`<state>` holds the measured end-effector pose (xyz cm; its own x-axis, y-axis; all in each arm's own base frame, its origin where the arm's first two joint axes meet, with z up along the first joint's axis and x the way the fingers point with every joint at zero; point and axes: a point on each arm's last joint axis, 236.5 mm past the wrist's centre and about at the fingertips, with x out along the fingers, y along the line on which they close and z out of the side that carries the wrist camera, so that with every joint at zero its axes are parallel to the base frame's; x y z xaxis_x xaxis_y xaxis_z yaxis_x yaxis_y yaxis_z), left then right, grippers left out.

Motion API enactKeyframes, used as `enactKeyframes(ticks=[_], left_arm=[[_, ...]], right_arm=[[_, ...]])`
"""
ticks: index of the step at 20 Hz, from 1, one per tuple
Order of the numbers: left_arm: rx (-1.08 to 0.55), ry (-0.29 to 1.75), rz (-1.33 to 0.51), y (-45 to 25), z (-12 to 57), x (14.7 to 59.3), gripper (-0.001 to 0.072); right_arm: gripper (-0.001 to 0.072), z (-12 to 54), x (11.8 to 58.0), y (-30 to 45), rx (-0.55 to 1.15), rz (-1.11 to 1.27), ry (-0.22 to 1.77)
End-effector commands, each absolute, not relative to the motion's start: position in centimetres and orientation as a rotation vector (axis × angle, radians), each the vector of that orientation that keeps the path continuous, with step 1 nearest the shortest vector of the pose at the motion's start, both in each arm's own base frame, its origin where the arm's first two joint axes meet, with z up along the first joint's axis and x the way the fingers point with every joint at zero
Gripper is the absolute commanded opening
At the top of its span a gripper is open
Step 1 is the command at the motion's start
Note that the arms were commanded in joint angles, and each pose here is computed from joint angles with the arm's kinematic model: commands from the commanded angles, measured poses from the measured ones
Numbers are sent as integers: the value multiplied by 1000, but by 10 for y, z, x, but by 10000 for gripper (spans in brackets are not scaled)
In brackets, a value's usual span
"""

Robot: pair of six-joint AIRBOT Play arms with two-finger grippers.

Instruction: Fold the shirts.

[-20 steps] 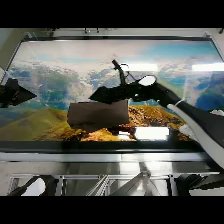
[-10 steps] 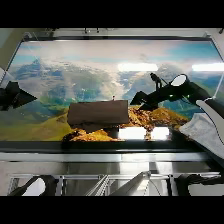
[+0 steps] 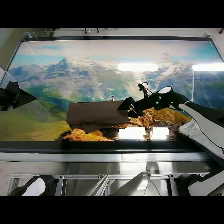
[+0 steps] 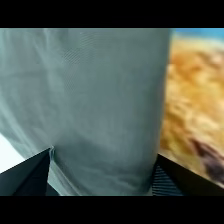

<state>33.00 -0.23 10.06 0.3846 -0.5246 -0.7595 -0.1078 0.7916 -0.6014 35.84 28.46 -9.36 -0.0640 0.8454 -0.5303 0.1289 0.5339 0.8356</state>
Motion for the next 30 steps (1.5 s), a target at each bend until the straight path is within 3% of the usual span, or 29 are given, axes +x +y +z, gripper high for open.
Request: enactKeyframes(ticks=[1,5,6,11,15,18,22,25,28,29,30], left_arm=[[-637,1163,-289,-2,101,330,23],[-637,1173,-295,-3,101,328,23],[-637,1177,-298,-4,100,327,23],[-638,1180,-300,-4,100,326,23],[-652,1176,-284,0,93,335,23],[-687,1223,-287,2,76,339,23],[-691,1283,-333,-8,56,343,23],[-645,1357,-422,-35,43,340,23],[-604,1414,-490,-63,32,337,23],[-592,1430,-507,-70,30,335,23],[-583,1440,-520,-76,28,335,23]], right_arm=[[643,-86,355,315,900,836,1492],[46,-37,368,337,1044,1008,1336],[17,-26,374,336,1073,1026,1297],[15,49,418,259,1037,964,1075],[15,97,417,93,846,489,996],[14,133,352,-52,679,-57,901],[15,135,195,-190,650,-810,944],[15,107,125,-238,600,-1072,1068],[23,75,106,-246,616,-1130,1206],[53,69,106,-244,631,-1123,1238],[300,64,107,-241,642,-1114,1264]])
